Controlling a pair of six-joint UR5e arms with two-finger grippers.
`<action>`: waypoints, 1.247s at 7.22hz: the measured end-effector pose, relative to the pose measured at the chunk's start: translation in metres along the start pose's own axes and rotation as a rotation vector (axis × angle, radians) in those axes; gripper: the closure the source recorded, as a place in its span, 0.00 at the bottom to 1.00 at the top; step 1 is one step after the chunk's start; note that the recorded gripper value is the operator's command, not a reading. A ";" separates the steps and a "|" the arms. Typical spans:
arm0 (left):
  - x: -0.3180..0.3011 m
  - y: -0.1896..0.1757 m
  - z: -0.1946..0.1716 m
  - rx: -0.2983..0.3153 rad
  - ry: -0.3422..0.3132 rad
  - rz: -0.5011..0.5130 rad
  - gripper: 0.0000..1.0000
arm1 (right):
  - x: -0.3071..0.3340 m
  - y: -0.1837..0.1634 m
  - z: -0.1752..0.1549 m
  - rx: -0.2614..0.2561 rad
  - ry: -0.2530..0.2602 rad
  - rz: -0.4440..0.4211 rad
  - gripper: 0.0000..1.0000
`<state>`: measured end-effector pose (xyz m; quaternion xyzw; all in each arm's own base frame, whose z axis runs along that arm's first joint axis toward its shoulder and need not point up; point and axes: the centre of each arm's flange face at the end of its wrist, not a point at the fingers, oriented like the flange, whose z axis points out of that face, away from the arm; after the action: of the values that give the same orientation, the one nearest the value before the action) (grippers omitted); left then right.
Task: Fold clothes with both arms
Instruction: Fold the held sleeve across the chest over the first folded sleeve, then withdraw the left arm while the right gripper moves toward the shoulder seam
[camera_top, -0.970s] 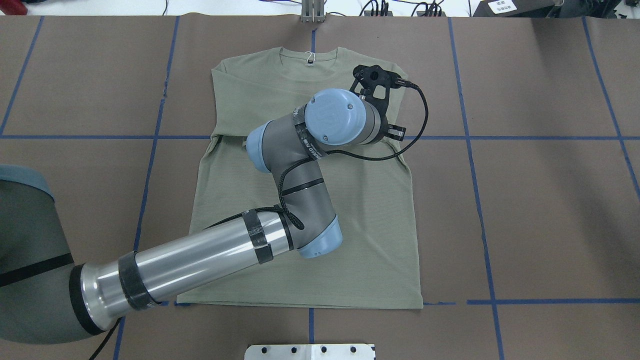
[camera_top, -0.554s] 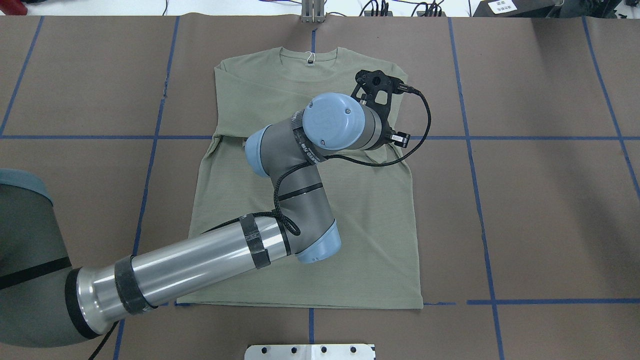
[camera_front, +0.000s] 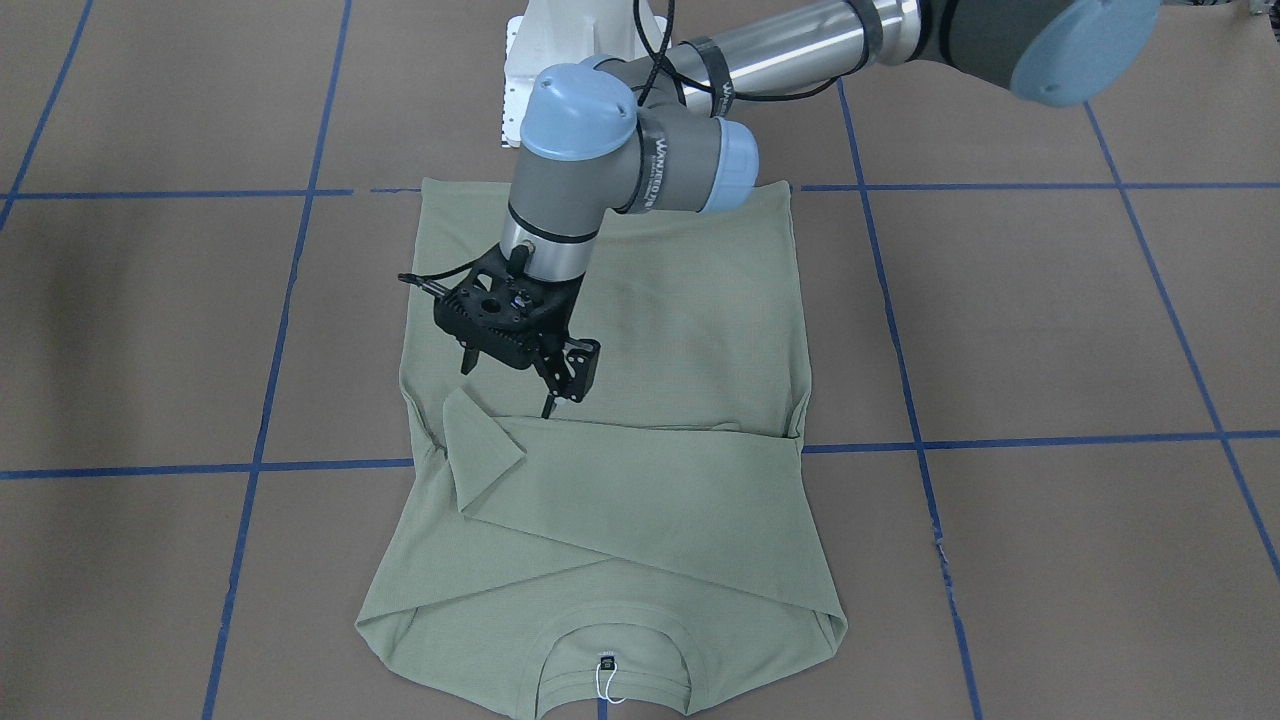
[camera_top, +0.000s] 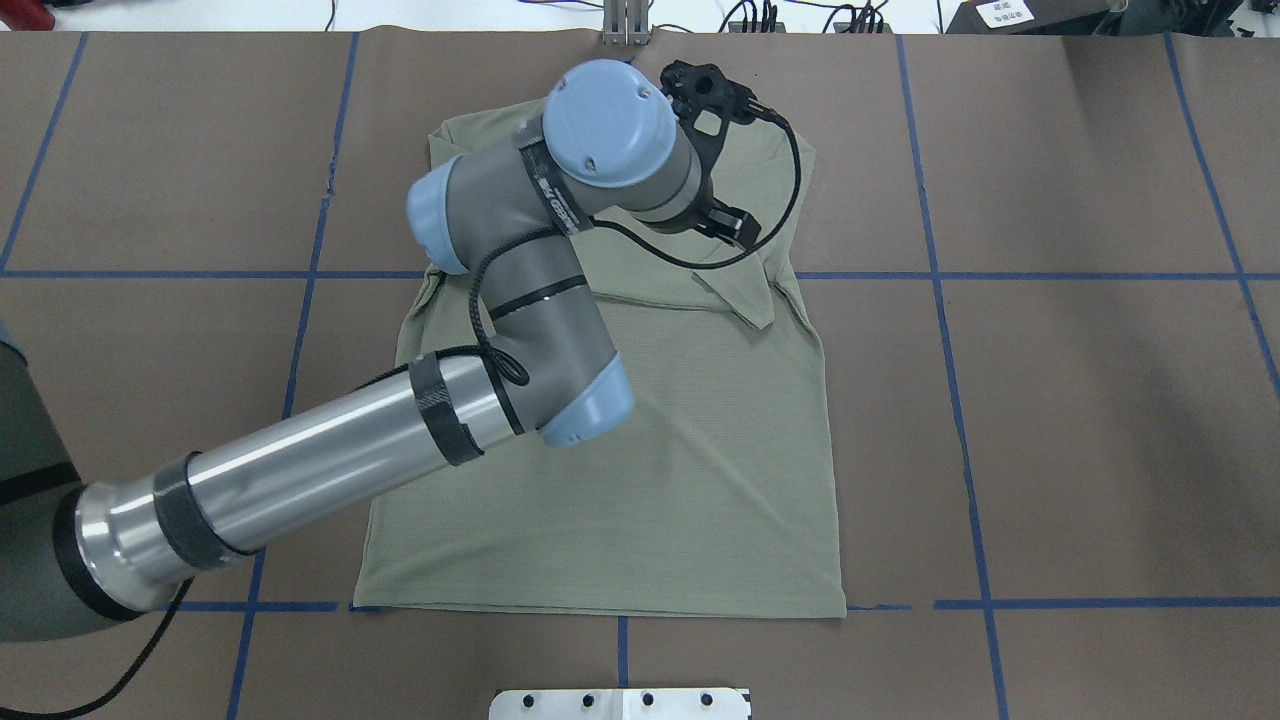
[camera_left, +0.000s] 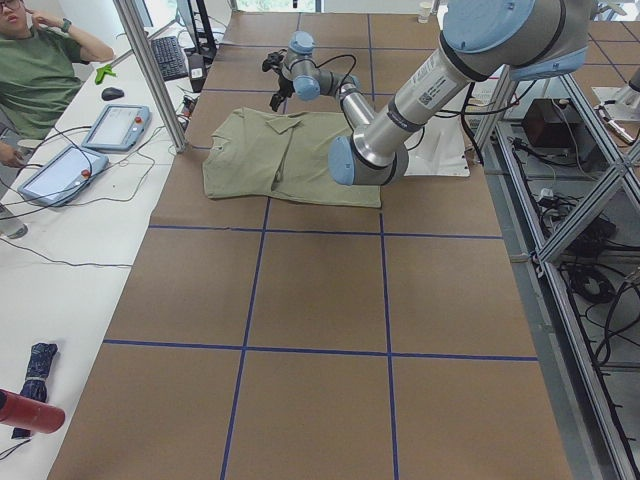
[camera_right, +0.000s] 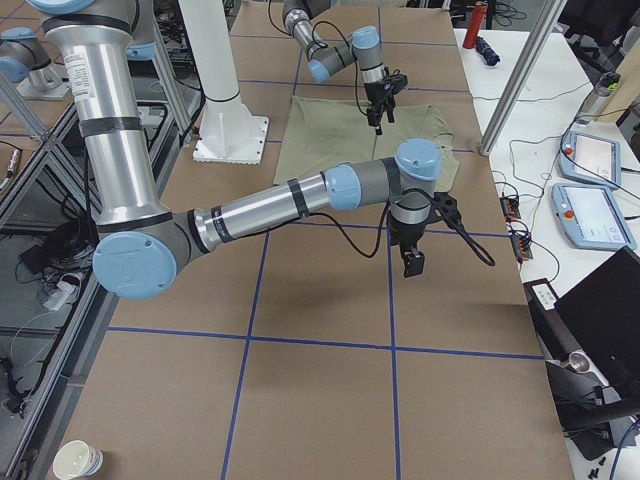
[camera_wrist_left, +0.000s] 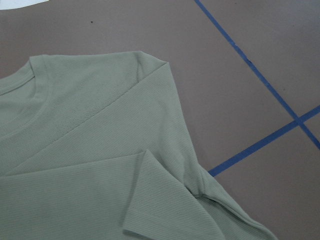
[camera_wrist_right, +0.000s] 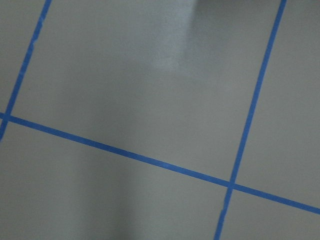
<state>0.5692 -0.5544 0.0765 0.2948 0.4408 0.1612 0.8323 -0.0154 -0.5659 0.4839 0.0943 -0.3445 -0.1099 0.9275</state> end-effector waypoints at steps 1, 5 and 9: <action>-0.048 -0.008 -0.019 -0.019 -0.039 0.062 0.00 | -0.038 -0.015 0.011 0.011 -0.016 0.034 0.00; -0.232 0.043 -0.135 -0.068 -0.107 0.215 0.00 | -0.265 -0.076 0.066 0.017 -0.010 0.200 0.00; -0.334 0.088 -0.183 -0.175 -0.173 0.156 0.00 | -0.441 -0.117 0.104 0.045 0.022 0.317 0.19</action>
<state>0.2300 -0.5988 0.2655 0.2675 0.3276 0.2372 0.8746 -0.4259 -0.5699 0.2598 0.0608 -0.3471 0.0466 0.9347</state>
